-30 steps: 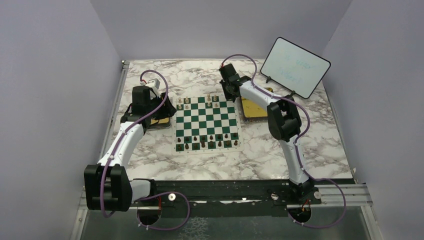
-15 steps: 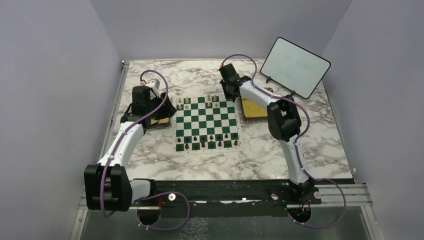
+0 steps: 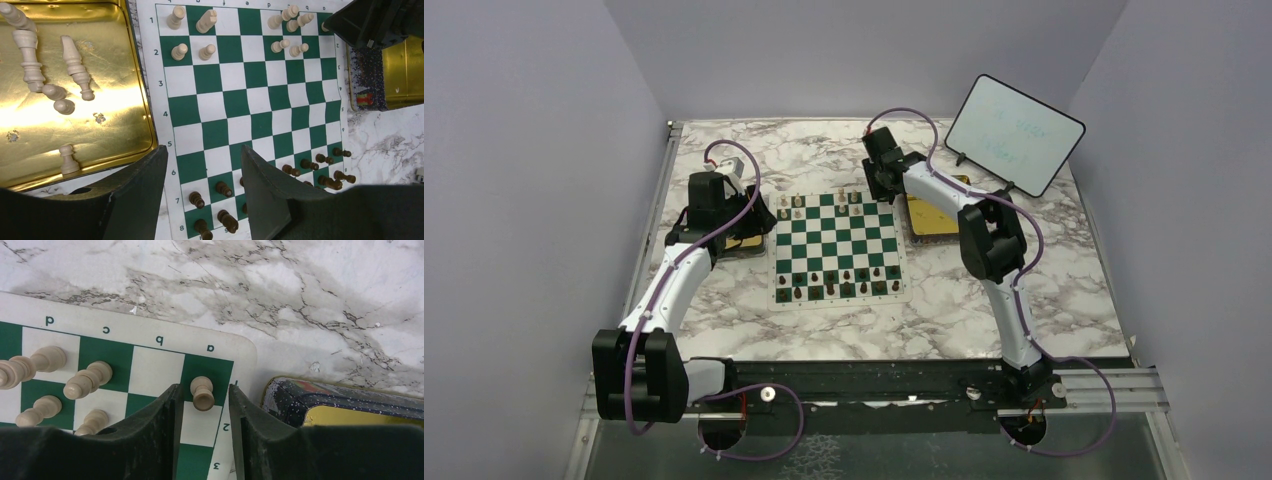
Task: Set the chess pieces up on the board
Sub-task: Place the chess piece on the chessboard, then pick up the chess piece from the storage box.
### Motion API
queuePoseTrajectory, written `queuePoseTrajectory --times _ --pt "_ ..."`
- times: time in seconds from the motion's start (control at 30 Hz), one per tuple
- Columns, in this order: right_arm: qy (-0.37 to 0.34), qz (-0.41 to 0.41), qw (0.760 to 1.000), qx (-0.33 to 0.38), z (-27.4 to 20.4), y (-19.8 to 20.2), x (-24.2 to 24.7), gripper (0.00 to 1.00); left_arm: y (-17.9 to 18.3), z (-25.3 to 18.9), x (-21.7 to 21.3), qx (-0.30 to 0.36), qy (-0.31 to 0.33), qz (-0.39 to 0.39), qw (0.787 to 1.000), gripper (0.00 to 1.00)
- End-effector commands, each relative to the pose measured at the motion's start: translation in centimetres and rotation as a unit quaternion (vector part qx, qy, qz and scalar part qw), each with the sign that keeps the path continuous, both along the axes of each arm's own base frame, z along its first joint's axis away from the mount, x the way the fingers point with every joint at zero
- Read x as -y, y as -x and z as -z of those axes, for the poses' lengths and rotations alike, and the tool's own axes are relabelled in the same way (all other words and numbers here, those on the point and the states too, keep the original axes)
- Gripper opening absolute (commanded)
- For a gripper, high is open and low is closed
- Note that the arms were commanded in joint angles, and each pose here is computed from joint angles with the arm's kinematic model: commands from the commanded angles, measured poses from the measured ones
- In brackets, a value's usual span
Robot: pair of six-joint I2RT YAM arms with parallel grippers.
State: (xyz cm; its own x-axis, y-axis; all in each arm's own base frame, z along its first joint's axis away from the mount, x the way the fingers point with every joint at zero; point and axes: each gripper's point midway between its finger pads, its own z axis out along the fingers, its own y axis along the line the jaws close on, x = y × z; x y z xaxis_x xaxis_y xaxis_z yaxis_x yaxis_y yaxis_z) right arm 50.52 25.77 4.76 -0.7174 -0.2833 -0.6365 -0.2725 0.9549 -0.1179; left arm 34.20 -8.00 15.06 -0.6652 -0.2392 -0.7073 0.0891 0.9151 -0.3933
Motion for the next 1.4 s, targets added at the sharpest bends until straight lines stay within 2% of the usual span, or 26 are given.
queuePoseTrajectory --times 0.0,0.17,0.3,0.43,0.57,0.77,0.8,1.07,1.2,1.37 --pt "-0.009 0.002 1.000 0.007 -1.0 -0.3 0.0 0.45 -0.3 -0.5 0.2 0.010 0.002 0.007 1.000 0.57" --pt "-0.027 -0.007 0.999 0.027 -4.6 -0.1 -0.3 0.53 -0.6 -0.4 -0.5 0.010 -0.010 -0.010 1.000 0.57" --pt "-0.052 -0.014 0.998 0.042 -7.8 0.8 -0.4 0.59 -1.4 -1.2 -1.9 0.019 -0.024 -0.057 0.998 0.57" --pt "-0.107 -0.026 0.993 0.047 -10.3 2.8 -1.1 0.64 -2.4 -2.2 -3.9 0.033 -0.054 -0.107 0.992 0.58" --pt "-0.164 -0.041 0.985 0.038 -11.6 5.8 -1.5 0.74 -4.0 -2.9 -6.5 0.043 -0.096 -0.158 0.982 0.59" --pt "-0.228 -0.059 0.971 0.051 -14.2 9.9 -1.2 0.88 -5.9 -1.4 -9.2 0.023 -0.140 -0.202 0.969 0.61" --pt "-0.236 -0.062 0.968 0.054 -14.6 10.4 -1.1 0.98 -6.3 -1.2 -9.6 0.024 -0.140 -0.205 0.968 0.61" --pt "-0.259 -0.069 0.961 0.068 -16.7 13.3 0.1 1.00 -8.9 -1.1 -12.1 0.048 -0.164 -0.206 0.964 0.60" --pt "-0.270 0.012 0.957 0.102 -17.3 13.2 2.4 1.00 -9.6 0.1 -12.4 0.042 -0.182 -0.187 0.964 0.58" --pt "-0.272 0.030 0.958 0.090 -16.3 13.8 2.9 1.00 -11.0 0.8 -12.5 0.051 -0.176 -0.178 0.967 0.57"
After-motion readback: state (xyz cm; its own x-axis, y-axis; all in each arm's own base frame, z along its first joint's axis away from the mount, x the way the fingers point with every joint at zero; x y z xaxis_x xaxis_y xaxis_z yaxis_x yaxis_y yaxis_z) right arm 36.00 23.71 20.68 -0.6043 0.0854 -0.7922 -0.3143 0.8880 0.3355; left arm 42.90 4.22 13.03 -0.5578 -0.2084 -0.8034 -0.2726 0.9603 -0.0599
